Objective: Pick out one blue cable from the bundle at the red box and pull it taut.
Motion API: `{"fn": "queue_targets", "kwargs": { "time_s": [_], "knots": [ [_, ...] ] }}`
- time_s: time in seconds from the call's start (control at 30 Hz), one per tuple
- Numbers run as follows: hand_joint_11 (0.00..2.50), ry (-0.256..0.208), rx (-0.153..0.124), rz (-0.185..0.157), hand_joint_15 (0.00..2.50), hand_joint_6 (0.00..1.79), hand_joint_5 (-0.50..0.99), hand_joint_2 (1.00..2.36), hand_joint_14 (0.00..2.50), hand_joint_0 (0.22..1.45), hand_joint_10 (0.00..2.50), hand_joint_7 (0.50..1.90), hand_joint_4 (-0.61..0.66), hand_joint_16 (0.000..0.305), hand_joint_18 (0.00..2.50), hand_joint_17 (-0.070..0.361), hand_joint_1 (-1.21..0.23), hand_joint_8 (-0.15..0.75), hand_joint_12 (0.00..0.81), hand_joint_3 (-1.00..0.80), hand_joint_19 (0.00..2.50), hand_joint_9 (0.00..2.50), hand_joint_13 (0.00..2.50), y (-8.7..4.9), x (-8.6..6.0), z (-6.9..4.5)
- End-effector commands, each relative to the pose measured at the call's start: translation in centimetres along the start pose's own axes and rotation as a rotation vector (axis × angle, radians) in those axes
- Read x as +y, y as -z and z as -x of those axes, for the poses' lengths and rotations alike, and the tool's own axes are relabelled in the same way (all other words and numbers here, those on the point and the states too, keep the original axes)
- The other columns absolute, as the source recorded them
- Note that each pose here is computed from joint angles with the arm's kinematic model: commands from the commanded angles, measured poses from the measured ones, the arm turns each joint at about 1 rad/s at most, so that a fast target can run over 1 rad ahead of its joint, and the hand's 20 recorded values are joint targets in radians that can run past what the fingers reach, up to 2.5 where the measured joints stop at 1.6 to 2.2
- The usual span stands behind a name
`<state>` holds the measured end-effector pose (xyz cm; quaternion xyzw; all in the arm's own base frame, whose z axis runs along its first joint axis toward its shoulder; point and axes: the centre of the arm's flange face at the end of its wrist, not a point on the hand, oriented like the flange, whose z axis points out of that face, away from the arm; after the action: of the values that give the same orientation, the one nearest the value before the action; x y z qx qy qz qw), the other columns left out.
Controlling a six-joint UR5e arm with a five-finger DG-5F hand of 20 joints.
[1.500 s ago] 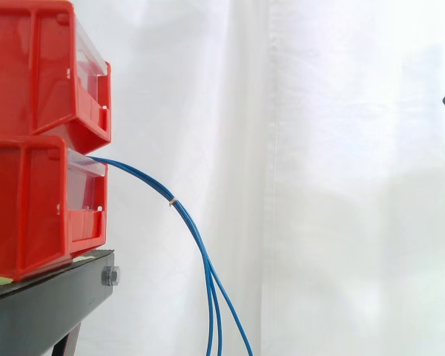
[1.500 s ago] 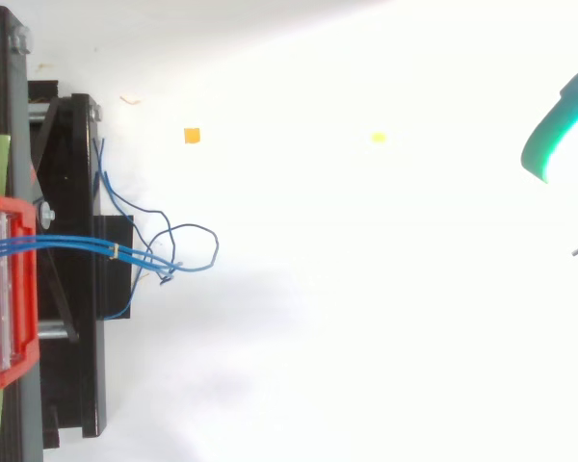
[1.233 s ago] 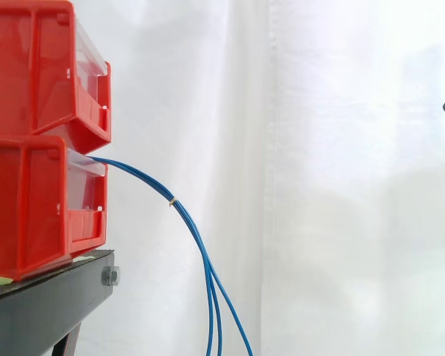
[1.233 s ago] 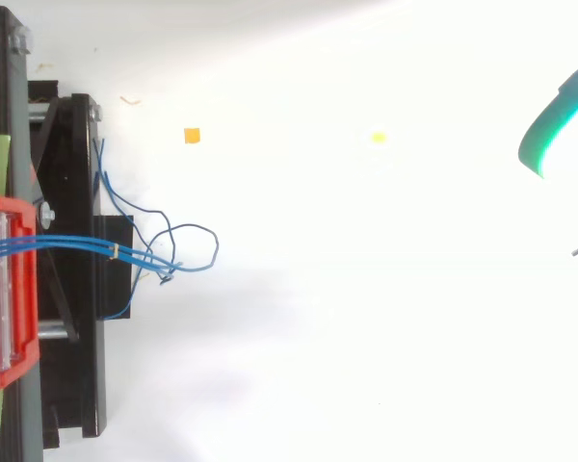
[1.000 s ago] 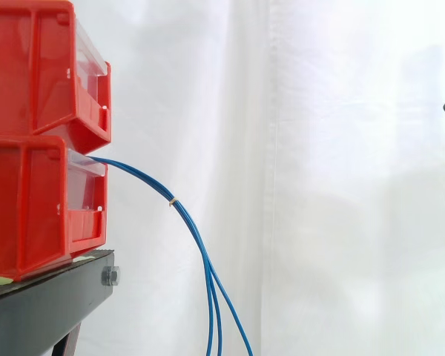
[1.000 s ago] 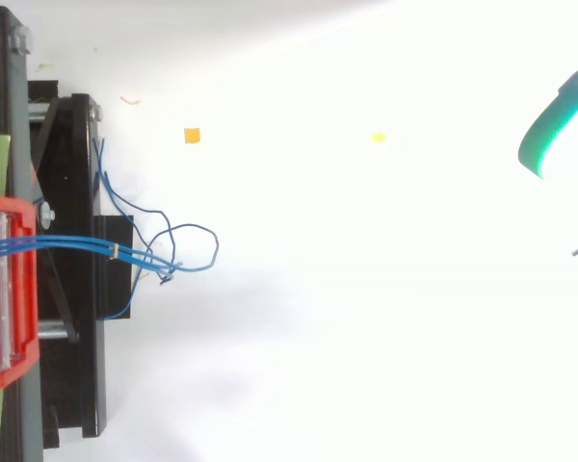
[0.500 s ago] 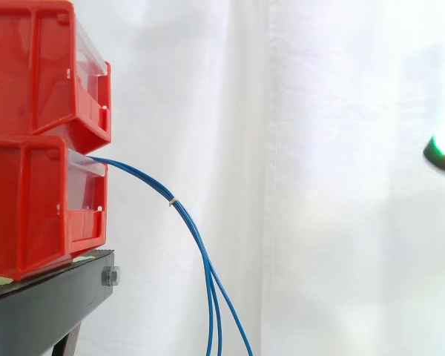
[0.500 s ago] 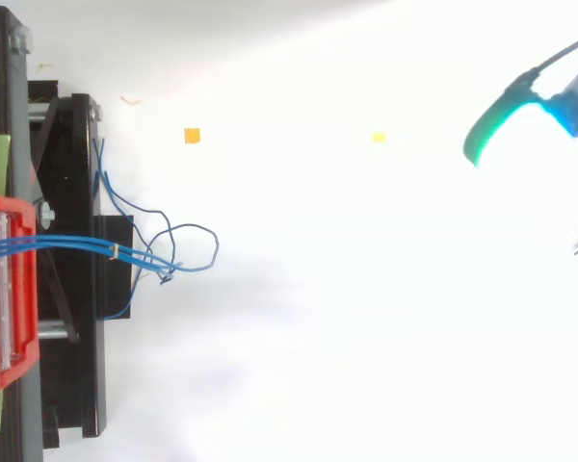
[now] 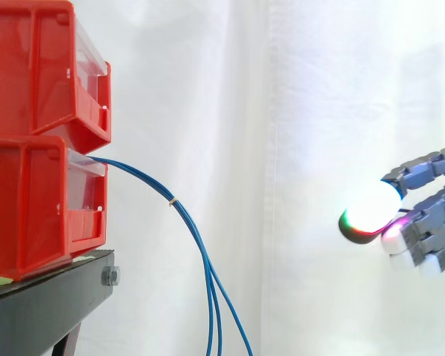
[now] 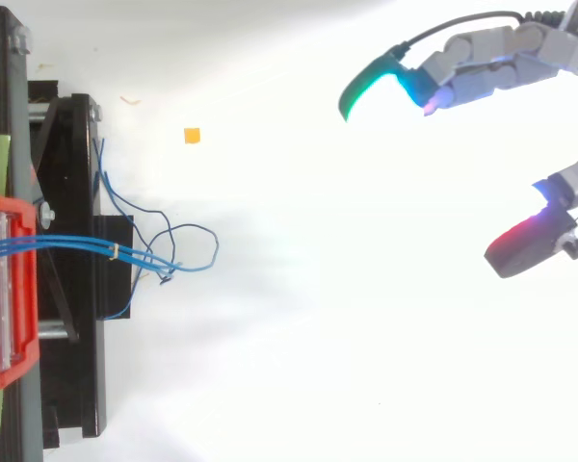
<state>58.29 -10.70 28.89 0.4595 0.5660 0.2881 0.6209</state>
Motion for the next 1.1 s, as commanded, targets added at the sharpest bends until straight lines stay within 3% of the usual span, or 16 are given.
{"fn": "queue_targets", "kwargs": {
  "time_s": [0.0, 0.13, 0.2, 0.37, 0.6, 0.73, 0.8, 0.83, 0.9, 0.93, 1.07],
  "knots": [
    [0.1, 0.014, -0.012, 0.004, 0.26, 0.5, -0.21, 1.0, 0.01, 0.4, 0.0, 0.65, 0.23, 0.051, 0.44, 0.114, -0.63, 0.249, 0.37, -0.5, 0.44, 0.64, 0.56, -1.0, 0.4, -0.8],
    [0.09, 0.026, -0.029, 0.007, 0.27, 0.5, -0.2, 1.0, 0.01, 0.4, 0.0, 0.64, 0.25, 0.052, 0.44, 0.116, -0.49, 0.26, 0.377, -0.5, 0.45, 0.65, 0.57, -1.3, 0.7, -1.1],
    [0.09, 0.049, -0.046, -0.018, 0.27, 0.5, -0.19, 1.0, 0.01, 0.4, 0.0, 0.64, 0.25, 0.052, 0.44, 0.118, -0.45, 0.263, 0.379, -0.5, 0.47, 0.66, 0.58, -1.8, -0.1, -1.8],
    [0.09, 0.045, -0.039, -0.036, 0.28, 0.5, -0.19, 1.0, 0.01, 0.41, 0.0, 0.65, 0.27, 0.053, 0.45, 0.118, -0.4, 0.268, 0.381, -0.5, 0.48, 0.69, 0.6, -3.4, -1.4, -3.4],
    [0.09, 0.009, -0.028, -0.046, 0.27, 0.5, -0.18, 1.0, 0.01, 0.42, 0.0, 0.64, 0.27, 0.052, 0.46, 0.118, -0.4, 0.271, 0.378, -0.5, 0.48, 0.7, 0.61, -7.2, -2.0, -5.6],
    [0.1, -0.002, -0.029, -0.026, 0.28, 0.5, -0.18, 1.0, 0.01, 0.43, 0.0, 0.65, 0.26, 0.051, 0.46, 0.115, -0.4, 0.266, 0.374, -0.5, 0.49, 0.71, 0.61, -8.4, -2.0, -6.4],
    [0.09, -0.008, -0.036, -0.008, 0.28, 0.5, -0.18, 1.0, 0.01, 0.43, 0.0, 0.64, 0.26, 0.051, 0.46, 0.115, -0.39, 0.265, 0.371, -0.5, 0.49, 0.71, 0.61, -8.7, -1.2, -6.4],
    [0.09, 0.0, -0.044, 0.032, 0.28, 0.5, -0.18, 1.0, 0.01, 0.43, 0.0, 0.64, 0.26, 0.051, 0.46, 0.114, -0.39, 0.265, 0.371, -0.5, 0.49, 0.71, 0.61, -9.9, -1.2, -8.2],
    [0.09, -0.001, -0.039, 0.028, 0.28, 0.5, -0.18, 1.0, 0.01, 0.44, 0.0, 0.64, 0.26, 0.051, 0.46, 0.114, -0.39, 0.266, 0.37, -0.5, 0.49, 0.72, 0.61, -10.4, -1.7, -9.0],
    [0.09, -0.002, -0.027, 0.018, 0.27, 0.5, -0.18, 1.0, 0.01, 0.44, 0.0, 0.64, 0.26, 0.05, 0.46, 0.113, -0.39, 0.263, 0.369, -0.5, 0.49, 0.72, 0.61, -11.0, -2.9, -10.0],
    [0.1, -0.052, -0.025, 0.033, 0.28, 0.5, -0.18, 1.0, 0.01, 0.47, 0.0, 0.65, 0.25, 0.047, 0.44, 0.106, -0.43, 0.252, 0.355, -0.5, 0.49, 0.71, 0.6, -12.4, -3.2, -11.1]
  ]
}}
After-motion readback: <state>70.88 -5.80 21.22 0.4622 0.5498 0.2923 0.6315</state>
